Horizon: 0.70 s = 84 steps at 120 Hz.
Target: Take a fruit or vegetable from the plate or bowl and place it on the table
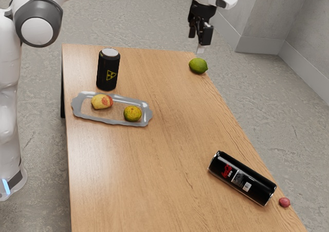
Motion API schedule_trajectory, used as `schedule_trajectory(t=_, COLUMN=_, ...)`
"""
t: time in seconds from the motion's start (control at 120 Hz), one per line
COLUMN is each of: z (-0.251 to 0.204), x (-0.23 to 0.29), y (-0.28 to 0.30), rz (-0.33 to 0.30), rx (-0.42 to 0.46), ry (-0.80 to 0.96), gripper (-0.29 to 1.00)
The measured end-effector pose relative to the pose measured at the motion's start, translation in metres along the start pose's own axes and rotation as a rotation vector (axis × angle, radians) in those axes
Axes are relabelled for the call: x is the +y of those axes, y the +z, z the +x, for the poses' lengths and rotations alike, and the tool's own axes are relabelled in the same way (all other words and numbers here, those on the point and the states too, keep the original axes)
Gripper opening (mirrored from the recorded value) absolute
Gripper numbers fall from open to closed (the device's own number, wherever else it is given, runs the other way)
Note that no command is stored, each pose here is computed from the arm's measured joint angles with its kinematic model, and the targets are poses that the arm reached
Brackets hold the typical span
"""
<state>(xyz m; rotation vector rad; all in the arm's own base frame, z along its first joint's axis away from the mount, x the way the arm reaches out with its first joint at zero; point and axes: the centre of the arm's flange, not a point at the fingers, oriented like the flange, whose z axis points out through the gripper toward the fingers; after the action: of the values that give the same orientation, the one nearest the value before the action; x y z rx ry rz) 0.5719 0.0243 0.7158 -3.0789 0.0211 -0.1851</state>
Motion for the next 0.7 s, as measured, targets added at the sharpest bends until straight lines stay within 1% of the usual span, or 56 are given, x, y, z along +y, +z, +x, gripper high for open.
schedule_trajectory(t=0.15, z=-0.002, x=-0.002, y=0.002, rz=-0.005, rx=-0.018, ry=0.013, gripper=0.70)
schedule_trajectory(t=0.183, z=-0.004, x=-0.005, y=-0.004, rz=-0.006, rx=-0.009, ry=0.011, gripper=0.70)
schedule_trajectory(t=0.2, z=-0.007, x=-0.006, y=-0.012, rz=-0.006, rx=0.003, ry=0.010, gripper=0.70)
schedule_trajectory(t=0.317, z=-0.056, x=-0.004, y=-0.116, rz=0.030, rx=0.185, ry=0.019, gripper=0.70)
schedule_trajectory(t=0.35, z=-0.065, x=-0.001, y=-0.133, rz=0.045, rx=0.214, ry=0.026, gripper=0.70)
schedule_trajectory(t=0.383, z=-0.068, x=0.004, y=-0.138, rz=0.050, rx=0.222, ry=0.037, gripper=0.70)
schedule_trajectory(t=0.408, z=-0.061, x=0.008, y=-0.131, rz=0.043, rx=0.208, ry=0.051, gripper=0.70)
schedule_trajectory(t=0.533, z=-0.011, x=0.037, y=-0.060, rz=-0.024, rx=0.082, ry=0.127, gripper=0.70)
schedule_trajectory(t=0.583, z=-0.003, x=0.032, y=-0.042, rz=-0.033, rx=0.050, ry=0.121, gripper=0.70)
schedule_trajectory(t=0.7, z=0.008, x=0.019, y=-0.020, rz=-0.043, rx=0.012, ry=0.104, gripper=0.70)
